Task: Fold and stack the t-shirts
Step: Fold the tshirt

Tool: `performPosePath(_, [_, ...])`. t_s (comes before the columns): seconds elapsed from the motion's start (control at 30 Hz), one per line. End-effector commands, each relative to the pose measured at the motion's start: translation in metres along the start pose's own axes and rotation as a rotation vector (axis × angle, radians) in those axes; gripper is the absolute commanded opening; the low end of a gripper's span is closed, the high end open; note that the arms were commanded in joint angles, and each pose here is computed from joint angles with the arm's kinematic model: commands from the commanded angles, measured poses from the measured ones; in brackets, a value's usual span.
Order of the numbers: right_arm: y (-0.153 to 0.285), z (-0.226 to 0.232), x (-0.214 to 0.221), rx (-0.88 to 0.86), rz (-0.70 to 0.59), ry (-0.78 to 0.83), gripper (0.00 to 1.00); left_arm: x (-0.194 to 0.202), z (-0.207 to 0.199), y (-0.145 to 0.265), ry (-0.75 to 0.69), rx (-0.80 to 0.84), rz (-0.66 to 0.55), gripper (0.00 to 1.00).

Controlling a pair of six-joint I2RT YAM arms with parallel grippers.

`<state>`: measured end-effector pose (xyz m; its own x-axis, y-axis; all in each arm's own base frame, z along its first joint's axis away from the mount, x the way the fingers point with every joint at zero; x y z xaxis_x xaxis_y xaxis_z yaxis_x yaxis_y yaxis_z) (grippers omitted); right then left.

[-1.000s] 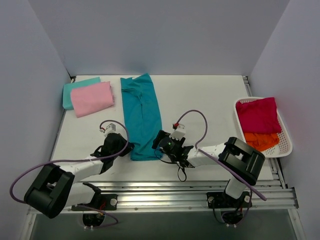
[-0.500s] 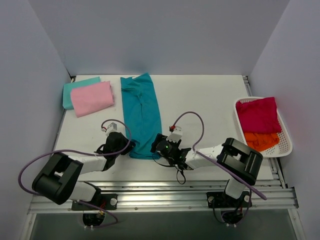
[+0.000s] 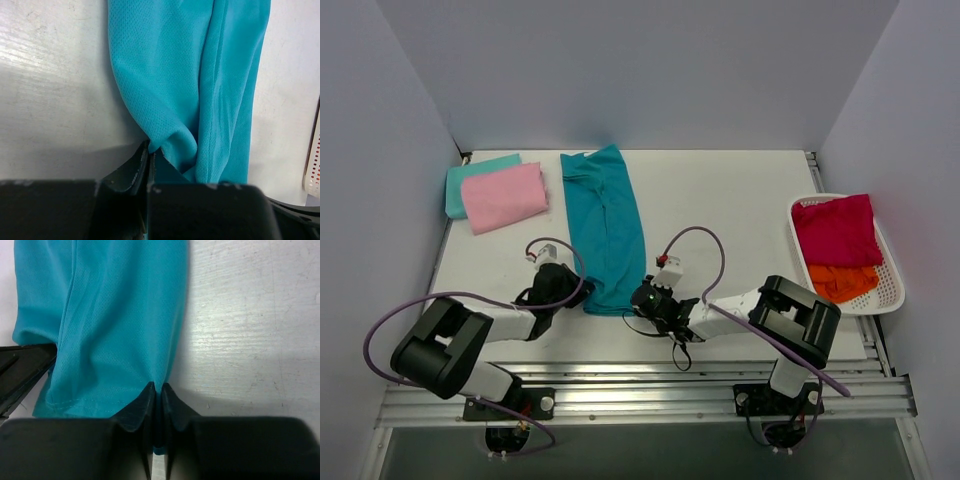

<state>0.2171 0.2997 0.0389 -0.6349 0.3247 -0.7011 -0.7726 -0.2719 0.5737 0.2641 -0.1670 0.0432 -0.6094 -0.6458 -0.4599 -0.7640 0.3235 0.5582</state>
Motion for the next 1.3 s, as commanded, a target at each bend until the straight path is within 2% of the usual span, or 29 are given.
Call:
performPosePath(0.0, [0.004,-0.011,0.000,0.047,-0.009,0.016,0.02,0.008,0.021,0.008,-0.019,-0.084,0.033,0.02])
performPosePath(0.27, [0.014,-0.044,0.007,0.125,-0.016,0.016,0.00,0.002,0.024,0.023,-0.025,-0.103,-0.001,0.02])
performPosePath(0.67, [0.019,-0.055,0.022,0.151,0.018,0.032,0.00,0.004,0.033,0.034,-0.020,-0.131,-0.007,0.02])
performPosePath(0.73, [0.021,-0.058,0.024,0.150,0.020,0.031,0.07,0.005,0.037,0.037,-0.022,-0.147,-0.006,0.02])
performPosePath(0.77, [0.023,-0.058,0.024,0.150,0.020,0.029,0.15,0.005,0.037,0.040,-0.023,-0.140,-0.009,0.02])
performPosePath(0.8, [0.025,-0.057,0.023,0.140,0.017,0.023,0.47,0.007,0.037,0.042,-0.024,-0.133,0.002,0.02])
performPosePath(0.87, [0.030,-0.061,0.025,0.144,0.016,0.024,0.75,0.010,0.036,0.051,-0.022,-0.116,0.014,0.03])
performPosePath(0.9, [0.034,-0.060,0.022,0.141,-0.002,0.025,0.93,0.015,0.040,0.055,-0.025,-0.130,0.035,0.15])
performPosePath(0.93, [0.038,-0.063,0.023,0.157,-0.001,0.033,0.97,0.013,0.033,0.062,-0.024,-0.096,0.026,0.24])
performPosePath(0.97, [0.041,-0.062,0.020,0.157,-0.011,0.030,0.99,0.014,0.032,0.067,-0.019,-0.093,0.027,0.33])
performPosePath(1.0, [0.043,-0.062,0.019,0.161,-0.024,0.038,0.99,0.019,0.041,0.074,-0.024,-0.133,0.051,0.58])
performPosePath(1.07, [0.048,-0.063,0.017,0.167,-0.032,0.045,0.99,0.012,0.034,0.089,-0.021,-0.099,0.012,0.77])
performPosePath(1.1, [0.049,-0.064,0.017,0.170,-0.039,0.051,0.99,0.014,0.039,0.098,-0.030,-0.138,0.027,0.92])
performPosePath(1.13, [0.051,-0.064,0.018,0.169,-0.040,0.056,0.99,0.011,0.038,0.105,-0.033,-0.136,0.015,0.99])
performPosePath(1.17, [0.052,-0.062,0.017,0.165,-0.042,0.056,0.99,0.000,0.030,0.116,-0.031,-0.095,-0.041,0.94])
performPosePath(1.2, [0.052,-0.062,0.017,0.165,-0.044,0.059,0.99,-0.002,0.032,0.127,-0.042,-0.123,-0.039,0.94])
performPosePath(1.27, [0.053,-0.060,0.018,0.161,-0.046,0.067,0.98,-0.012,0.025,0.143,-0.039,-0.079,-0.092,0.94])
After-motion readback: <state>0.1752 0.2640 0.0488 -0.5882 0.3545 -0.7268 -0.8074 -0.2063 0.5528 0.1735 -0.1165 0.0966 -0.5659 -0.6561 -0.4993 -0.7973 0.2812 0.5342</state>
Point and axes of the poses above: each gripper's point midway between its finger pads, its own y axis back along the fingers, its own z axis along the line the jaws close on, x = y × z, the point moved 4 cm from there along y, back along the fingers, and after that the axes turned 2 degrees about y, right-handed, at the moved point
